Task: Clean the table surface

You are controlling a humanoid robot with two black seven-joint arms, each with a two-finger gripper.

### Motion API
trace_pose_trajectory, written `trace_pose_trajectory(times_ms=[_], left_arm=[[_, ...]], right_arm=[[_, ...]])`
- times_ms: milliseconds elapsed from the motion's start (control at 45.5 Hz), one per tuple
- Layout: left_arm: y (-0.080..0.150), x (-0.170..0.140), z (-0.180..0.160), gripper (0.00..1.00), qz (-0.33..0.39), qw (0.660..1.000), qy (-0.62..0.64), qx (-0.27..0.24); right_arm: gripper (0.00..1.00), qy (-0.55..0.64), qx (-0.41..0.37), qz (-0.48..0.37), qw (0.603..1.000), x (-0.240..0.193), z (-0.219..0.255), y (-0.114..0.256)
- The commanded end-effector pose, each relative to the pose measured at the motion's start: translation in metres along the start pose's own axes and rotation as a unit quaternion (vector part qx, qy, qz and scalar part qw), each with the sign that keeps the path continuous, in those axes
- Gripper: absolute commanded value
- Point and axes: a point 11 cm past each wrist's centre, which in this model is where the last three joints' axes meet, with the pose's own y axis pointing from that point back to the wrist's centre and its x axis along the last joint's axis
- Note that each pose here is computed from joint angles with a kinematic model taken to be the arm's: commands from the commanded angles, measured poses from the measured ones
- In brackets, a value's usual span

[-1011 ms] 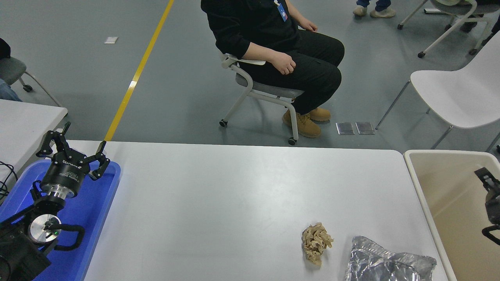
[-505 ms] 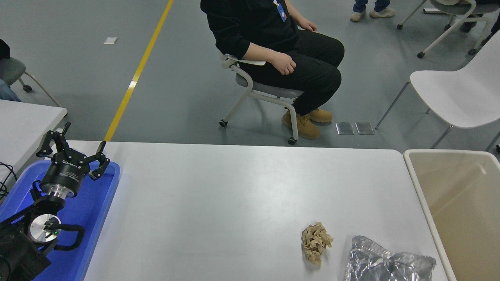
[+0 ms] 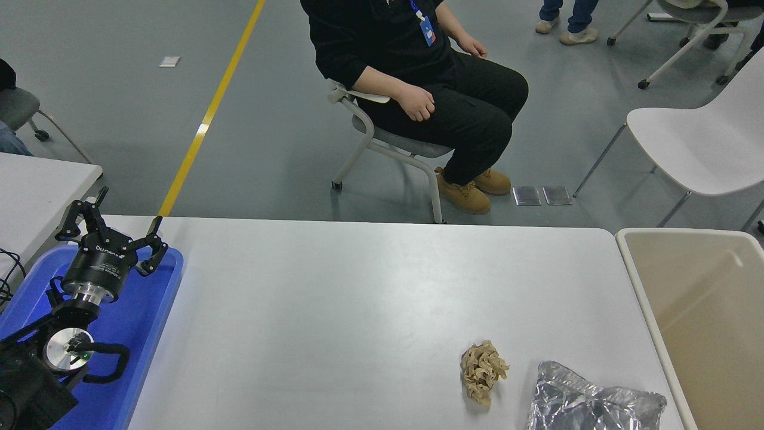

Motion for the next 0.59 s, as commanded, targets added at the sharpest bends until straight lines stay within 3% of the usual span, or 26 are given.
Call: trace_pose_trajectory(times_ms=[0,198,571], left_arm=[[0.0,0.0,0.0,1.0,0.0,1.0,0.0,-0.001],[0.0,0.0,0.0,1.0,0.0,1.0,0.0,0.0],[0.0,0.0,0.0,1.0,0.0,1.0,0.0,-0.001]], right_arm=[[0.99,-0.131,0.028,-0.045,0.99,-0.023,-0.036,0.001],[0.99,-0.207,0.044,-0.152,0.966,-0.064,-0.06,0.016],[0.99,-0.253,0.02,-0.281,0.925,-0.123,-0.032,0.051]])
